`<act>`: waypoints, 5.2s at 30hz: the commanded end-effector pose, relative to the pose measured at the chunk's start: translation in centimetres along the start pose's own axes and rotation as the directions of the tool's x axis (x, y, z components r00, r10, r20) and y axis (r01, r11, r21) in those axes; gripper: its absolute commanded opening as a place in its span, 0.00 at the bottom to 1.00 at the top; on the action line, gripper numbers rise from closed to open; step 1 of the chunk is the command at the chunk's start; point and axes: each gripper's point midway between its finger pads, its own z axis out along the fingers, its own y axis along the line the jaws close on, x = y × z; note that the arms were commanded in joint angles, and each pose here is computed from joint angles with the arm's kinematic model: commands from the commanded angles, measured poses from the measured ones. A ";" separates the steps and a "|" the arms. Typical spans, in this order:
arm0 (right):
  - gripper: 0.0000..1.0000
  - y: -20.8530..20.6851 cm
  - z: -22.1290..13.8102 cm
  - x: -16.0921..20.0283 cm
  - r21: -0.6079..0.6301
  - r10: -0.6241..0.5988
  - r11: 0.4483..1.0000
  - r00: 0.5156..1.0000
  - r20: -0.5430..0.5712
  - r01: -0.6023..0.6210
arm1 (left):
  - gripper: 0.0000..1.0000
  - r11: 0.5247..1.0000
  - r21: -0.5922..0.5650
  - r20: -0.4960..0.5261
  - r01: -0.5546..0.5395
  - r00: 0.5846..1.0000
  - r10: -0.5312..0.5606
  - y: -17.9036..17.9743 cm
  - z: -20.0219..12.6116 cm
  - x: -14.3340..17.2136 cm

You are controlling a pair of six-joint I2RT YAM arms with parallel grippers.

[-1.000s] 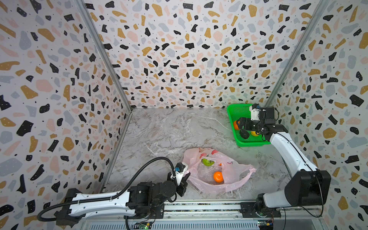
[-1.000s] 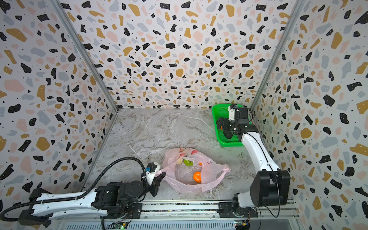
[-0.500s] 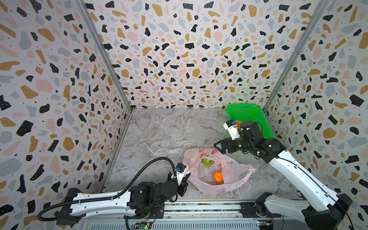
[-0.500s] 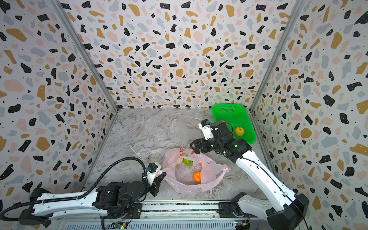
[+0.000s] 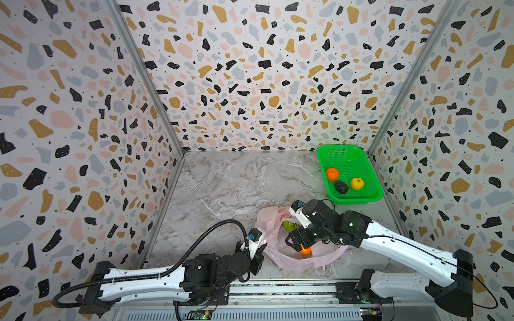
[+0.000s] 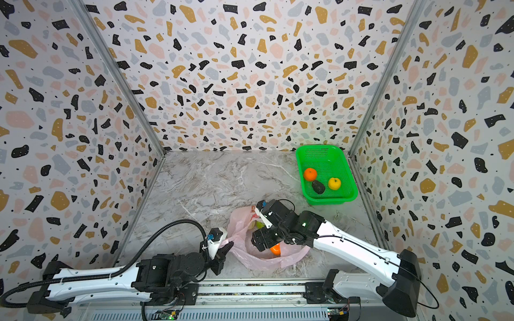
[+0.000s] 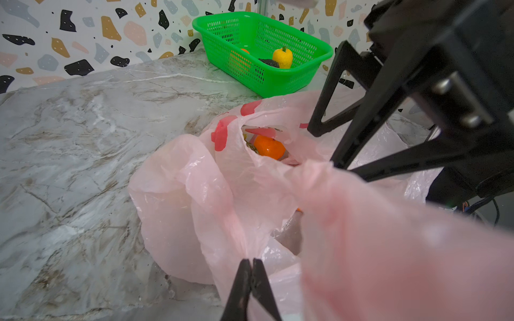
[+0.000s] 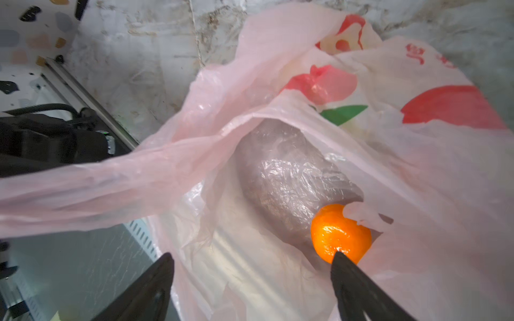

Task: Untie the knot of the plastic bag and take out the fruit
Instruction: Pick up the fruit from the plastic bag, then place the fruit in the basket, then pick up the fruit from the plastic bag.

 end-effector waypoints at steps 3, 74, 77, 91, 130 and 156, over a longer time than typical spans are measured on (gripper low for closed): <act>0.85 -1.3 1.5 1.2 0.107 0.030 0.994 0.999 -0.035 -0.026 | 0.00 1.000 0.023 0.033 0.007 0.999 -0.008 -0.5 -0.2 -1.0; 0.40 -1.1 -6.2 -3.8 0.021 0.017 0.999 0.954 0.299 -0.024 | 0.00 0.999 0.033 -0.007 -0.037 0.999 0.037 -1.0 0.4 -0.1; 0.40 -2.7 -7.9 -6.0 0.039 0.034 0.998 0.937 0.347 -0.051 | 0.00 0.999 0.029 -0.009 -0.044 0.999 0.044 -1.0 0.5 -0.1; 0.41 -21.6 -11.6 -14.2 0.218 0.175 0.914 0.816 0.552 -0.343 | 0.00 0.999 -0.017 -0.004 -0.050 0.999 0.050 -0.3 0.2 -0.8; 0.80 -45.9 -5.4 -17.5 0.369 0.372 0.701 0.755 0.540 -0.610 | 0.00 0.995 -0.019 0.008 -0.097 0.995 0.098 -0.2 0.1 -1.0; 0.82 -17.5 -10.7 -16.4 0.077 0.164 0.975 0.912 0.376 -0.207 | 0.00 0.995 -0.043 0.025 -0.088 0.996 0.089 0.2 0.1 -1.2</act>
